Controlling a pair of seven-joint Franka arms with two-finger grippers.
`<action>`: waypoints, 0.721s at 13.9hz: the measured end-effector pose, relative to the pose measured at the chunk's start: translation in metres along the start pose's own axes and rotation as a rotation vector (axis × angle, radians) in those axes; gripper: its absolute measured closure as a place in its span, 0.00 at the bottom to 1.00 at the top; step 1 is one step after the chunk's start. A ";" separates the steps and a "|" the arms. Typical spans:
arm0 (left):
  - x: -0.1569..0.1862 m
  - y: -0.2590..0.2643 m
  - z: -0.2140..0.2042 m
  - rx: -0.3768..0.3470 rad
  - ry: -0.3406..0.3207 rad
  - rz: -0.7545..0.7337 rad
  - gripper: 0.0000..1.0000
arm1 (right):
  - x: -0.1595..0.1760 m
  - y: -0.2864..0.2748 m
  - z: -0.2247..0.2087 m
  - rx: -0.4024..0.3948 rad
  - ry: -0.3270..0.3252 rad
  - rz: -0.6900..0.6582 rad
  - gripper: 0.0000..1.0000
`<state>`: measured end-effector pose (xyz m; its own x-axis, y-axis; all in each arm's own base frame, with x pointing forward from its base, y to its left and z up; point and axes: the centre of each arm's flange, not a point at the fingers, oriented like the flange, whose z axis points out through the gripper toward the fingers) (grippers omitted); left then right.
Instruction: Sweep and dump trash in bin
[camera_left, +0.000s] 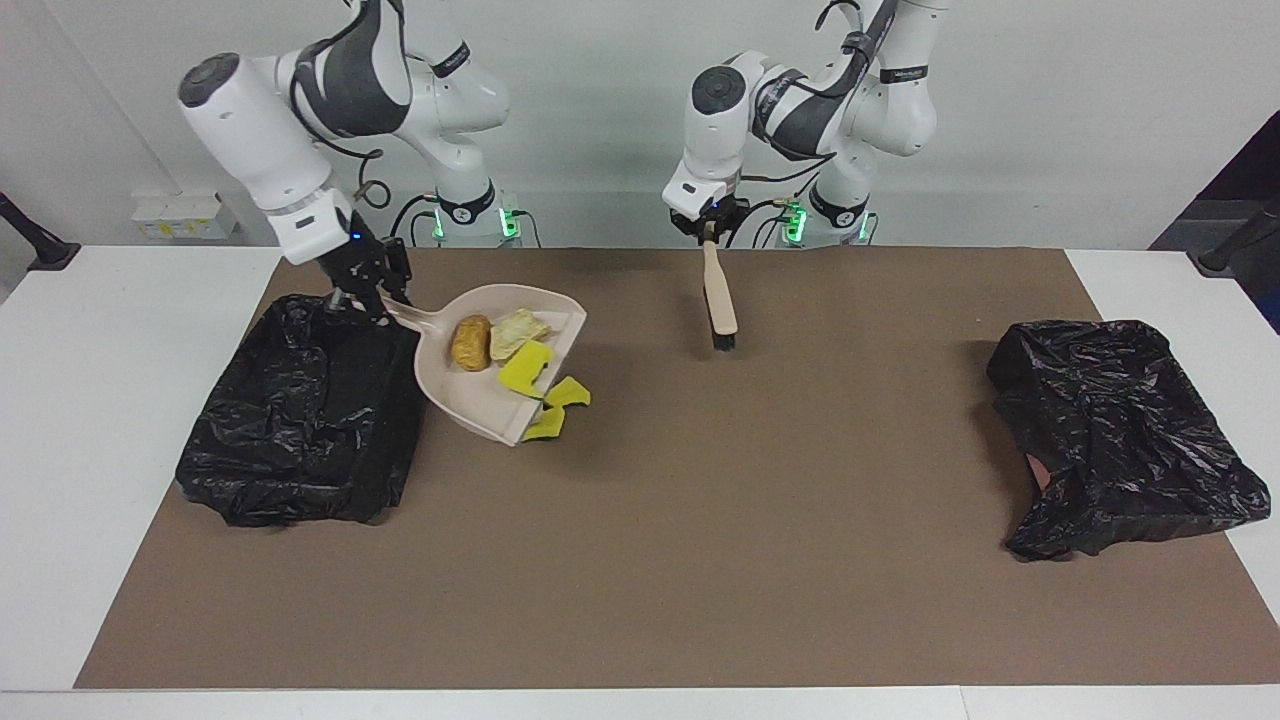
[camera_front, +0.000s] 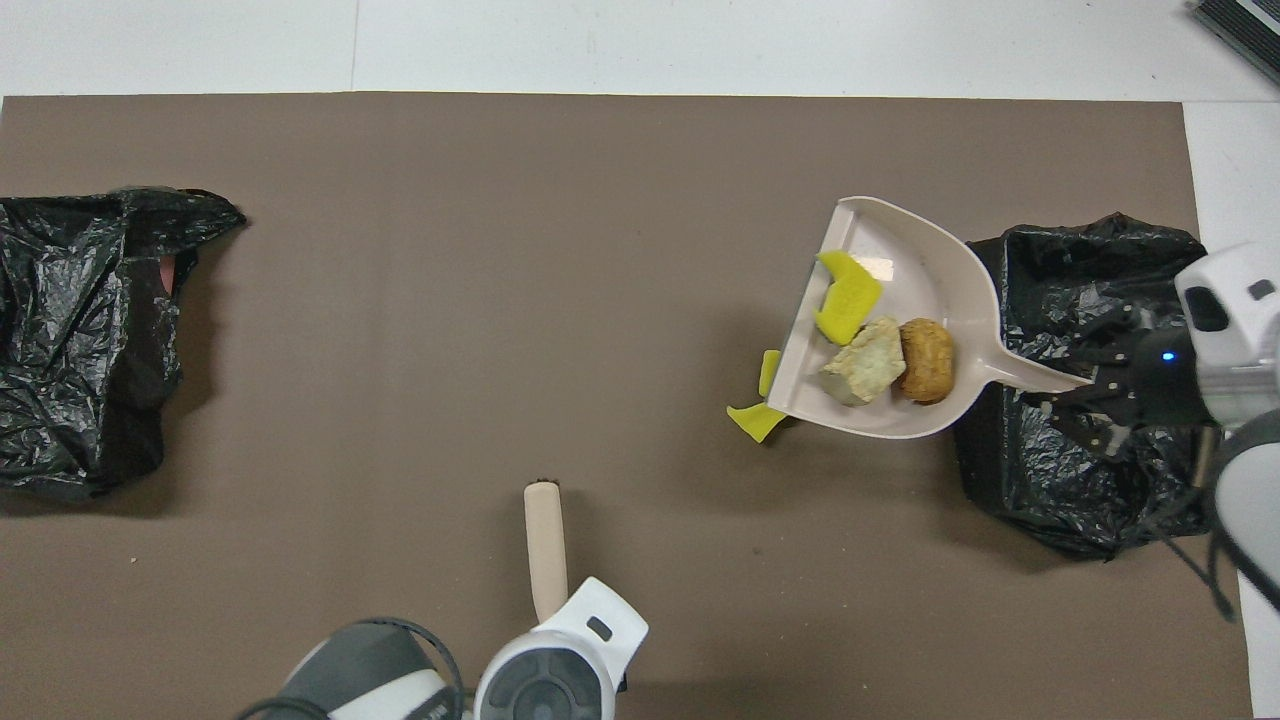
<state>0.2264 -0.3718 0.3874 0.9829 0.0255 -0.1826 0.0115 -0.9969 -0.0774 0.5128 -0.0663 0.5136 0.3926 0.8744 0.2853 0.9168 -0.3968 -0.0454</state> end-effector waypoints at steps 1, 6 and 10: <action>-0.016 0.009 0.010 -0.001 0.012 0.000 0.74 | -0.028 0.010 -0.013 0.014 0.006 0.009 0.69; -0.053 0.035 0.030 -0.023 0.024 0.024 0.74 | -0.159 0.036 -0.071 -0.022 -0.094 -0.013 0.69; -0.051 0.041 0.042 -0.029 0.015 0.017 0.74 | -0.177 0.050 -0.077 -0.070 -0.329 -0.157 0.69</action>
<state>0.1687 -0.4109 0.3529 0.9856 0.0074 -0.1688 -0.0004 -0.9989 -0.0462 0.4835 -0.2621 0.5345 0.2608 0.9646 -0.0400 0.9649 -0.2591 0.0437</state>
